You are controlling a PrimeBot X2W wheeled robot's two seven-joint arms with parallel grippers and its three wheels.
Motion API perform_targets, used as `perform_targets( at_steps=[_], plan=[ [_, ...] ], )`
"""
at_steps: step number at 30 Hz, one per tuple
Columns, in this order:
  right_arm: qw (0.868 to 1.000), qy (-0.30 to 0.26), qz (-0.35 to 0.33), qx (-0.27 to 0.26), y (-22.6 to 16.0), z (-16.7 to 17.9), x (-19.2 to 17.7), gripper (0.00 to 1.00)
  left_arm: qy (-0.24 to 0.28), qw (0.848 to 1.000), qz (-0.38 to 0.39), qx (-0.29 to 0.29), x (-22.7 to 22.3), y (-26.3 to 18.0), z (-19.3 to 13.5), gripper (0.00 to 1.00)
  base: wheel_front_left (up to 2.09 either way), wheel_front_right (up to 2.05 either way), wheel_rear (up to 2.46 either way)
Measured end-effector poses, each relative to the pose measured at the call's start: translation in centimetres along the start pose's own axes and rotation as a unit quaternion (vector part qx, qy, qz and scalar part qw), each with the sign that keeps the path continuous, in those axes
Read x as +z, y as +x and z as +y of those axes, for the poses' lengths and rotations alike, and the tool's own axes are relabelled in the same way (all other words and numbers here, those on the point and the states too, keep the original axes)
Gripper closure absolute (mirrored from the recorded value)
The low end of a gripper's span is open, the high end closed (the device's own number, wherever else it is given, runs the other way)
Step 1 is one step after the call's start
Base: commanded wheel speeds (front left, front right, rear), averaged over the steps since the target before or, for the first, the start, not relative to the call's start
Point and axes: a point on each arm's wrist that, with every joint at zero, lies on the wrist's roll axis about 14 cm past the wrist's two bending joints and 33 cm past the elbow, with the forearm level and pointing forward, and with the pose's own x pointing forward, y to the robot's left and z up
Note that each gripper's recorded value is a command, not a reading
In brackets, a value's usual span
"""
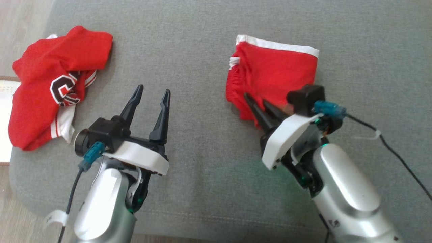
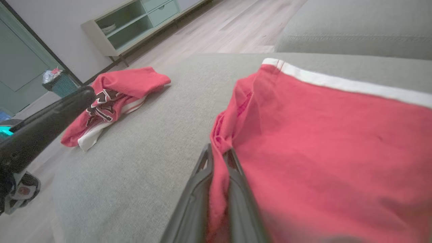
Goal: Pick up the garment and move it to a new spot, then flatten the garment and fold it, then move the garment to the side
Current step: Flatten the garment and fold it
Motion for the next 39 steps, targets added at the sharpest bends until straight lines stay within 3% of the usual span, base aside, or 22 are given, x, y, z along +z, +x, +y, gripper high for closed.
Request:
perform_targets(
  at_steps=[3, 4, 5, 6, 13, 19, 23, 27, 39],
  plan=[
    [1.0, 0.007, 0.014, 0.008, 0.3, 0.4, -1.3, 1.0, 0.0, 1.0, 0.002, 0.003, -0.2, -0.1, 0.2, 0.0, 0.0, 0.0, 0.0],
    [1.0, 0.01, 0.016, 0.009, 0.3, 0.5, -1.6, 0.71, 0.0, 1.0, 0.003, 0.003, -0.2, -0.1, 0.2, 0.0, 0.0, 0.0, 0.0],
    [1.0, 0.011, 0.011, 0.008, 0.4, 0.4, -1.5, 0.26, 0.0, 1.0, 0.004, 0.003, -0.3, 0.0, 0.2, 0.0, 0.0, 0.0, 0.0],
    [1.0, 0.01, 0.004, 0.008, 0.4, 0.4, -1.3, 0.0, -0.001, 1.0, 0.004, 0.002, -0.3, 0.0, 0.1, 0.0, 0.0, 0.0, 0.0],
    [0.992, -0.01, -0.127, 0.001, -0.3, -0.1, 4.2, 0.0, -0.001, 1.0, 0.005, -0.003, -0.4, 0.2, -0.2, 0.0, 0.0, 0.0, 0.0],
    [0.97, -0.036, -0.216, -0.108, -4.1, -6.4, 8.4, 0.0, 0.008, 1.0, -0.008, -0.005, 0.4, 0.5, -0.4, 0.0, 0.0, 0.0, 0.0],
    [0.957, -0.036, -0.209, -0.198, -8.5, -10.6, 6.7, 0.0, 0.014, 1.0, -0.022, 0.004, 1.4, 0.6, 0.1, 0.0, 0.0, 0.0, 0.0],
    [0.948, -0.033, -0.188, -0.256, -12.3, -12.5, 4.7, 0.0, 0.017, 1.0, -0.023, 0.009, 1.5, -0.1, 0.3, 0.0, 0.0, 0.0, 0.0],
    [0.94, -0.023, -0.181, -0.289, -17.2, -11.2, 3.2, 0.0, 0.031, 0.999, -0.034, 0.015, 2.7, -2.8, 0.6, 0.0, 0.0, 0.0, 0.0]
  ],
)
